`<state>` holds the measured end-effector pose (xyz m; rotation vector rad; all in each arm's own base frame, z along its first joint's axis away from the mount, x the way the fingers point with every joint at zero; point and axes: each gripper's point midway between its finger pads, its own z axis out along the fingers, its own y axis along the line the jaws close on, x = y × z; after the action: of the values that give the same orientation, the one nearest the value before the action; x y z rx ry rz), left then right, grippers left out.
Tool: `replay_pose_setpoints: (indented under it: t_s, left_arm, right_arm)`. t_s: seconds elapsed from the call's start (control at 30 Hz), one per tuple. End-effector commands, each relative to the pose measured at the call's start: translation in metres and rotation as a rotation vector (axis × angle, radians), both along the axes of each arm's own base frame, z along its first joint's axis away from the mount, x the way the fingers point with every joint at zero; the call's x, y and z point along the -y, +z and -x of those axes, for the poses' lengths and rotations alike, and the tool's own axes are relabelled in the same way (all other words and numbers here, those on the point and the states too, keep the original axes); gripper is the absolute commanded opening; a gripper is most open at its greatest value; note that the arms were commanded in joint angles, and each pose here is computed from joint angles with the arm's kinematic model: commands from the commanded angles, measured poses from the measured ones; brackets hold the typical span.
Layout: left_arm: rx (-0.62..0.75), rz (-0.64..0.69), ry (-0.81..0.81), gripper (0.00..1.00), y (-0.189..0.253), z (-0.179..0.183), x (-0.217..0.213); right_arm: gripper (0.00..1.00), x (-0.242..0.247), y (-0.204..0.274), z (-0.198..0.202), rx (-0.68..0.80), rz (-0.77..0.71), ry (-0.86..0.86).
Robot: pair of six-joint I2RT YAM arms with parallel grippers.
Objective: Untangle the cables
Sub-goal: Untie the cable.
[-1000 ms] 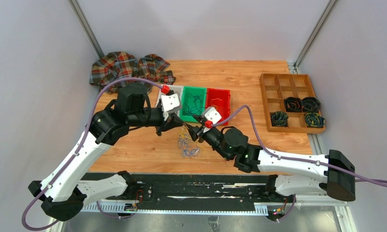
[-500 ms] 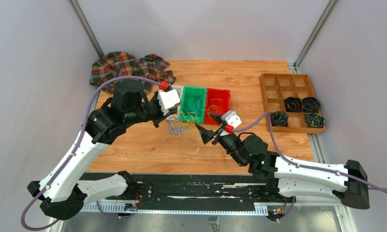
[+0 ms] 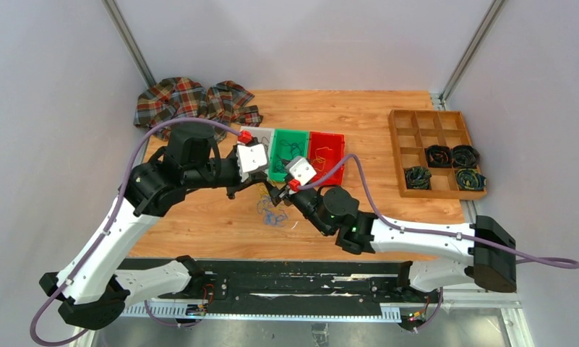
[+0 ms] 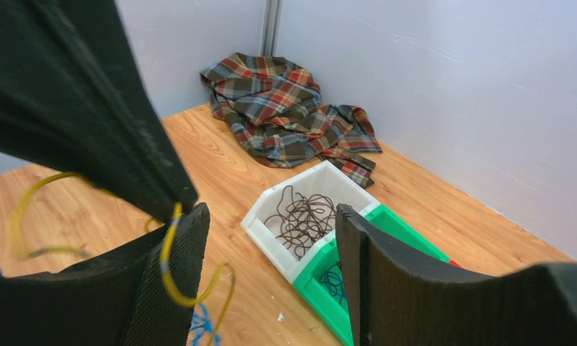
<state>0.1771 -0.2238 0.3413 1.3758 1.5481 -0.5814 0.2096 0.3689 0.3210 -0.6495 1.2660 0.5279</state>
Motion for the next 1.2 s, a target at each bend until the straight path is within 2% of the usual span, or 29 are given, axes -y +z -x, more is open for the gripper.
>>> replay_pose_setpoints:
  t_s: [0.0,0.37,0.8,1.17]
  left_arm:
    - [-0.016,0.070,-0.097,0.00,0.023,0.028,0.003]
    - [-0.012,0.136,-0.116,0.00,0.058,0.039,0.002]
    - [0.257,0.142,-0.036,0.00,0.118,0.014,-0.011]
    - [0.379,0.141,0.017,0.00,0.146,0.006,-0.024]
  right_arm:
    - [0.64,-0.001,0.015,-0.008,0.043,-0.028,-0.071]
    - [0.59,0.012,-0.040,-0.010,-0.014,0.019,-0.100]
    - [0.56,0.059,-0.109,-0.017,-0.149,-0.011,-0.240]
    - [0.44,0.112,-0.175,-0.010,-0.257,0.026,-0.339]
